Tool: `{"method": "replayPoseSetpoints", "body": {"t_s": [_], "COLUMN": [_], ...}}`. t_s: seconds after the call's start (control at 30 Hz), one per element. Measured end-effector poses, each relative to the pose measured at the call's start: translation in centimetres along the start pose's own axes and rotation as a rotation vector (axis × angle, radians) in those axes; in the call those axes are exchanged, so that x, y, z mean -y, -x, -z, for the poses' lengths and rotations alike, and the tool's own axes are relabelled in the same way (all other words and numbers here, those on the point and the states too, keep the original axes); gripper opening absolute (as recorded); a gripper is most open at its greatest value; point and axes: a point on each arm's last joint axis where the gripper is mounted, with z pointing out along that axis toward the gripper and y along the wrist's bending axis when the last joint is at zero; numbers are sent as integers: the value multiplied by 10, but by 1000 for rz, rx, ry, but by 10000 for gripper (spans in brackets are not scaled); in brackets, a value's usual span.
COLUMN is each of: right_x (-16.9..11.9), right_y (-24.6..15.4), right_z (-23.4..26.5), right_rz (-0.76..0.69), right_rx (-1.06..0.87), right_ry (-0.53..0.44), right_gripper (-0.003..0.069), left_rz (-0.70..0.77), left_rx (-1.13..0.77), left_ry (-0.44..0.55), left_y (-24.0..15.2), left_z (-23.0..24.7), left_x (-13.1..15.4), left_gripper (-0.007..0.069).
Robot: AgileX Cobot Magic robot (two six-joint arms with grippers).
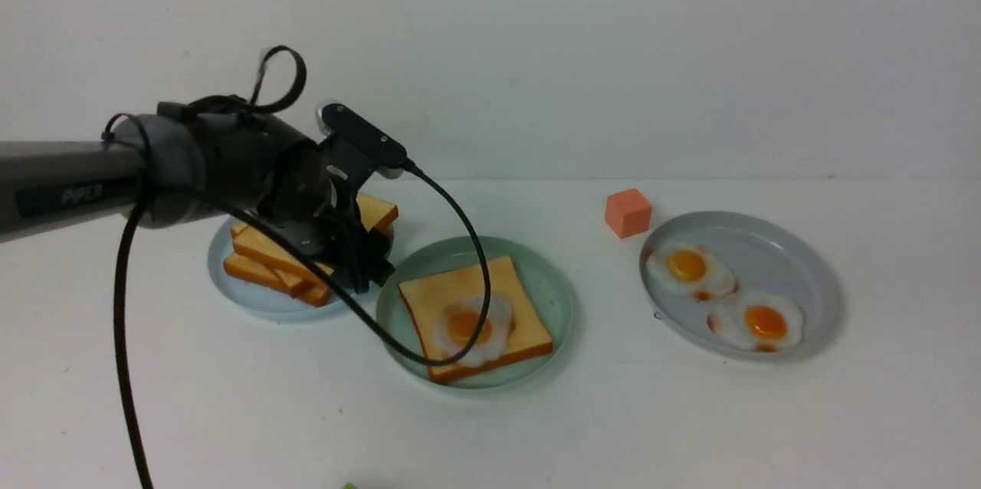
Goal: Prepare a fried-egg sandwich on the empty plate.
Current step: Use the left arm to grab a slice of bread
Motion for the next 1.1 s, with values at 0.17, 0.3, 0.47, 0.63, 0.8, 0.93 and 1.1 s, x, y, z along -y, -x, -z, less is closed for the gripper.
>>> {"method": "replayPoseSetpoints", "body": {"t_s": [0.17,0.3,0.47,0.63,0.8,0.93,1.1], "right_x": [0,0,-1,-1,-1,-1,1], "right_y": [0,0,0,0,0,0,-1], "right_z": [0,0,0,0,0,0,1], "right_rz": [-1,-2,-4,-4,-4,-3,1], "right_rx": [-1,0,-3,-3,-3,-4,2], "right_ry": [3,4,10,10,10,7,-4], "right_gripper": [28,29,35,35,36,41,43], "left_rz": [-41,-51,-51,-51,-51,-37,-15], "left_rx": [-5,-4,-2,1,27,84,121], "left_ry": [9,13,14,16,41,71,71], "left_y": [-2,-2,-2,0,7,17,22], "left_z": [-8,-9,-9,-7,17,49,92], "left_x": [1,1,1,0,-7,-16,-13], "left_gripper": [509,449,248,118,106,105,105]}}
